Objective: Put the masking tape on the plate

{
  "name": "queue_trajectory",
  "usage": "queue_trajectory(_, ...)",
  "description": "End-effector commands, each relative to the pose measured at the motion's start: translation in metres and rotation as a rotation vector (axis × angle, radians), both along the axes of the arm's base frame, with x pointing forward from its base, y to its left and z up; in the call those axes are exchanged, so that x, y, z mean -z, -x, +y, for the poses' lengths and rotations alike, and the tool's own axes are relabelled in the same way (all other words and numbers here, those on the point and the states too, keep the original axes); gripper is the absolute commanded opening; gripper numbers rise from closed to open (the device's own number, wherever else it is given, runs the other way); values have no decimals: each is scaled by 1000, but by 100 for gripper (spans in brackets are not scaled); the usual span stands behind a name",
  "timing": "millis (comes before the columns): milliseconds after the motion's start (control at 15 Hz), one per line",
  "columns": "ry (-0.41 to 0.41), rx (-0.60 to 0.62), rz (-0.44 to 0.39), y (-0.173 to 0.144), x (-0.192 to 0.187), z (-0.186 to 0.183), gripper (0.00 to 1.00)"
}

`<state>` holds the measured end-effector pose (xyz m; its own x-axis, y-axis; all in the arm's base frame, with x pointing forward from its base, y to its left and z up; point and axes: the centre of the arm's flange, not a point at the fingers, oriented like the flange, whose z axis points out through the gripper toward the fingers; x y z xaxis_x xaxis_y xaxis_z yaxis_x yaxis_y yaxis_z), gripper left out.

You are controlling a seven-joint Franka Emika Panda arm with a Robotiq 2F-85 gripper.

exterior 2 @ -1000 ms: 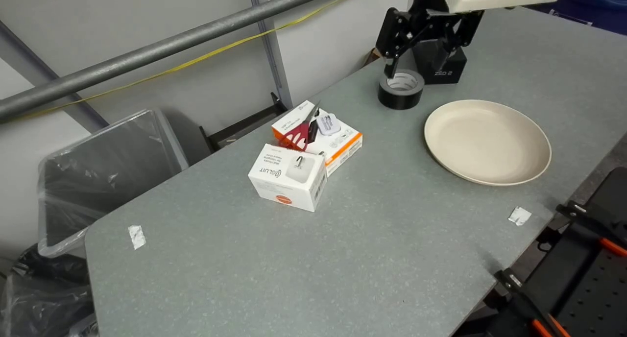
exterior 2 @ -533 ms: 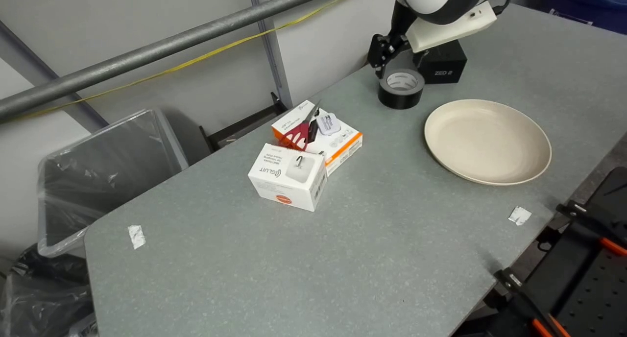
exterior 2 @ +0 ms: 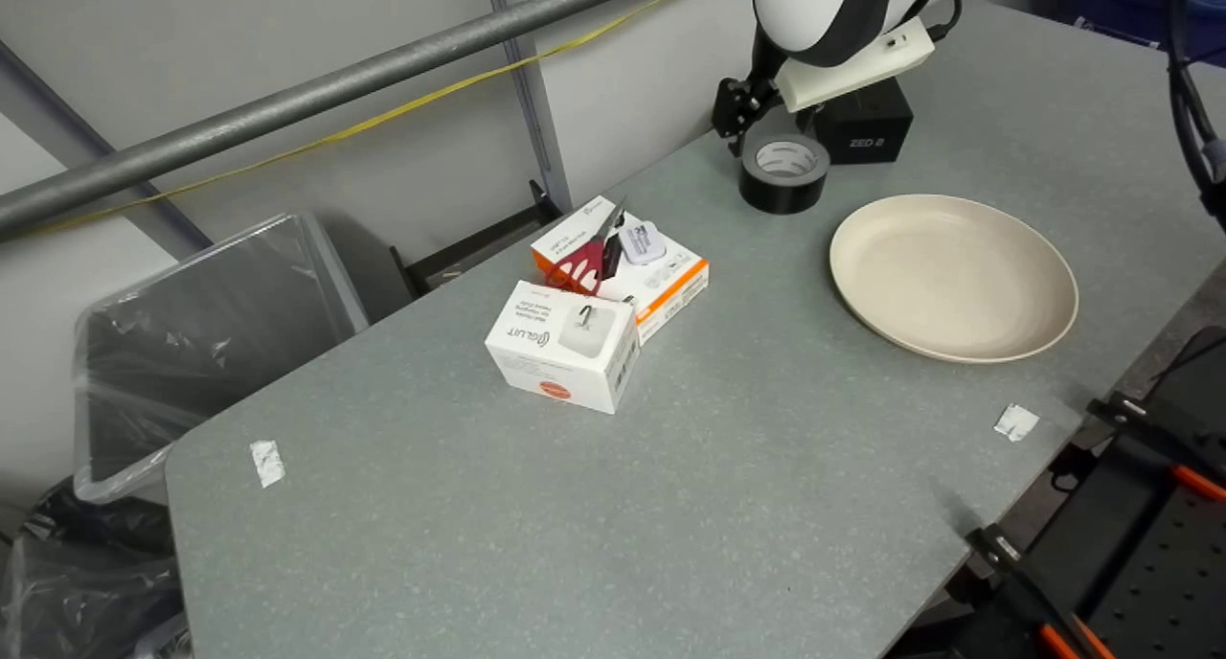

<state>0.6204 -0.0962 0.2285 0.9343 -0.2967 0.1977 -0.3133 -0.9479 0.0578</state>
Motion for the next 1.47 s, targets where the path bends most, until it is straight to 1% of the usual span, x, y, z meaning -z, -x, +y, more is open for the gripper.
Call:
queue_trajectory(0, 3, -8, 19, -5, 11, -1, 100)
queue_trajectory(267, 6, -4, 23, -17, 35, -4, 100)
queue_trajectory(467, 18, -1, 11, -26, 50, -6, 100)
queue_trajectory(867, 24, 19, 35, -47, 82, -9, 100)
queue_trajectory(933, 17, 20, 38, -50, 86, -10, 75)
queue_trajectory(1000, 13, 29, 42, -54, 91, -10, 74)
queue_trajectory(1200, 9, 49, 41, -57, 97, -10, 49)
queue_trajectory(1333, -5, 64, 37, -54, 92, -11, 35)
queue_trajectory(1400, -15, 73, 36, -51, 87, -11, 26)
